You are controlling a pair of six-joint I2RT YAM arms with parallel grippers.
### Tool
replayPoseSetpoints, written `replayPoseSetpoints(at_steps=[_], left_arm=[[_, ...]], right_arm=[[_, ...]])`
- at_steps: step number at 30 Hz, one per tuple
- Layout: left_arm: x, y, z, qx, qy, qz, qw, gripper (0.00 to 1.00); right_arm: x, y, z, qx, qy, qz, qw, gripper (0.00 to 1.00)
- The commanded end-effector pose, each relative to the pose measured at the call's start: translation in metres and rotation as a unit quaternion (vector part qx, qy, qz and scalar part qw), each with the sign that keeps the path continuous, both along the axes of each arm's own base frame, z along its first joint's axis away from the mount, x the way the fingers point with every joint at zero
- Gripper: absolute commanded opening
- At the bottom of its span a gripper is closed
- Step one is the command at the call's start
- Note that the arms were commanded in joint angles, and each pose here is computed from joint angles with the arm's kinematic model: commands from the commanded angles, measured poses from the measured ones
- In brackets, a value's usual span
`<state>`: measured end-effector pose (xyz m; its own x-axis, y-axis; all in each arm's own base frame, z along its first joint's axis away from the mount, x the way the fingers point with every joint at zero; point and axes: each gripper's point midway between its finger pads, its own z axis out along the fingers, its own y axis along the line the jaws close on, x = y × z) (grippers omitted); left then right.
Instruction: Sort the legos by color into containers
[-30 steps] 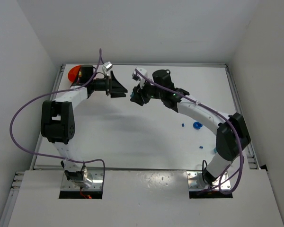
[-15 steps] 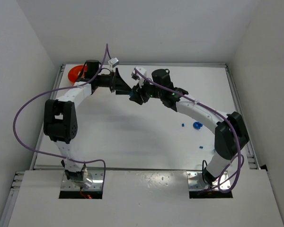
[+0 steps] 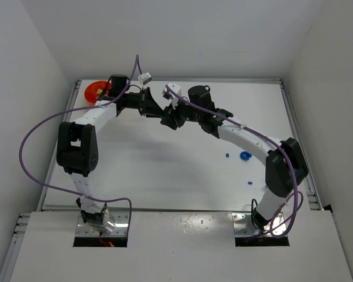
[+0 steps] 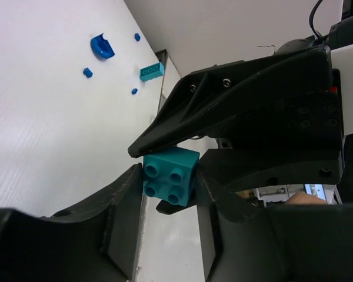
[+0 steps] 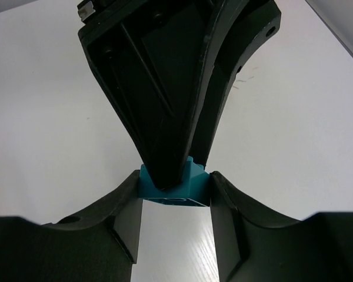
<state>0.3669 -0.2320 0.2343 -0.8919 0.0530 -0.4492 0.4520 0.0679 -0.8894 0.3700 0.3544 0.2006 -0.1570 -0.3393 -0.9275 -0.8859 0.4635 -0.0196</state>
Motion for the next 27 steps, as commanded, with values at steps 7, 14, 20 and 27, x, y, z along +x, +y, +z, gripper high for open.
replayPoseSetpoints(at_steps=[7, 14, 20, 27], left_arm=[[-0.008, -0.005, 0.020, -0.031, -0.046, -0.051, 0.997, 0.25], [0.011, 0.020, 0.015, -0.001, -0.064, 0.024, 0.998, 0.12], [0.051, 0.064, 0.010, 0.074, -0.102, 0.138, 0.982, 0.07], [0.125, 0.185, 0.016, 0.267, -0.179, 0.362, 0.875, 0.02]], right_arm=[[0.017, 0.008, 0.034, 0.030, -0.054, -0.004, 0.998, 0.35], [0.005, -0.013, 0.040, 0.010, -0.066, -0.021, 0.998, 1.00], [-0.019, -0.053, 0.008, -0.065, -0.047, -0.036, 0.996, 1.00], [-0.044, -0.114, -0.046, -0.184, 0.040, -0.049, 0.981, 1.00]])
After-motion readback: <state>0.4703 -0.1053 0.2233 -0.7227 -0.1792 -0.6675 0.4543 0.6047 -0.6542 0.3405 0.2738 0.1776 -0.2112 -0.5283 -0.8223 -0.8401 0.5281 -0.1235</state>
